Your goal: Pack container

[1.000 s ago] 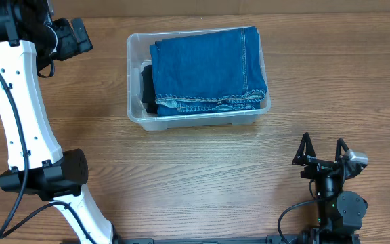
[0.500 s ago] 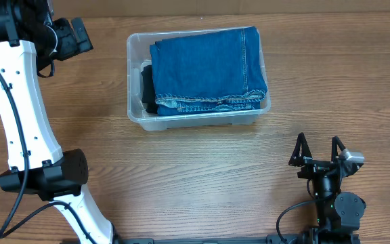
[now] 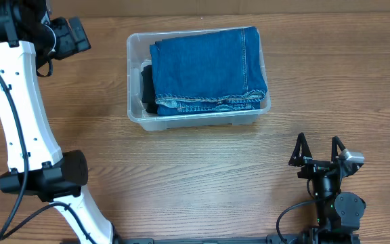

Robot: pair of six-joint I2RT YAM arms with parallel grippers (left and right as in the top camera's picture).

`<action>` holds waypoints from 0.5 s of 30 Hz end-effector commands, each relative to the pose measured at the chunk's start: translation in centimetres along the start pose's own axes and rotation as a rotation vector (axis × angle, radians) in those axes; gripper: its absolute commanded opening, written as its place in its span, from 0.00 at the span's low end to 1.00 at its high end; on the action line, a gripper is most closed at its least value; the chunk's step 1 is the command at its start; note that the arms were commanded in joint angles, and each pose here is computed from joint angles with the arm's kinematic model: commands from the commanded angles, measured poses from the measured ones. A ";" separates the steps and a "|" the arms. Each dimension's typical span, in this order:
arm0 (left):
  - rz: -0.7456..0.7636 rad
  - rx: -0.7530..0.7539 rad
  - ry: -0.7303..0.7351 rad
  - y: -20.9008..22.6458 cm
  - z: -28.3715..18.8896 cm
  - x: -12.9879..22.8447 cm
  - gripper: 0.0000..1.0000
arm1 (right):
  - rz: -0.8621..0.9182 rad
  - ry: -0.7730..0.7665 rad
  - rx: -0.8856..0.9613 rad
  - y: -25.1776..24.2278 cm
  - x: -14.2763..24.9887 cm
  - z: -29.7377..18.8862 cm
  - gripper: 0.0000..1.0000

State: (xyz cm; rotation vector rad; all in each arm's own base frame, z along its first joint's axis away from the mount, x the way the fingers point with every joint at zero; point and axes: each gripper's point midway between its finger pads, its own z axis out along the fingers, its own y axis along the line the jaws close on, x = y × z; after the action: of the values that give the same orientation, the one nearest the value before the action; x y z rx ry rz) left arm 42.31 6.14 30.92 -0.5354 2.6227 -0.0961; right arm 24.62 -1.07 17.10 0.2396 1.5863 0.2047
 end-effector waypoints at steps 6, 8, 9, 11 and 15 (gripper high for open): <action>0.355 0.241 -0.548 -9.0 -11.6 -1.1 1.00 | -0.005 -0.011 -0.002 0.0 0.0 0.0 1.00; 0.403 0.254 -0.585 -9.1 -10.9 0.8 1.00 | -0.005 -0.011 -0.002 0.0 0.0 0.0 1.00; 0.404 0.257 -0.592 -8.7 -10.1 2.0 1.00 | -0.005 -0.011 -0.002 0.0 0.0 0.0 1.00; 0.403 0.260 -0.608 -7.6 -9.0 4.3 1.00 | -0.005 -0.011 -0.002 0.0 0.0 0.0 1.00; 0.398 0.272 -0.658 -5.1 -5.8 10.2 1.00 | -0.005 -0.011 -0.002 0.0 0.0 0.0 1.00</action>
State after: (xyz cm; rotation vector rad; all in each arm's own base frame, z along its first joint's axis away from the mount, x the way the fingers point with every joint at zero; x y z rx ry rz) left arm 36.04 -2.52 34.28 0.0331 2.0409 -0.1301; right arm 24.61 -1.06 17.15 0.2388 1.5841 0.2044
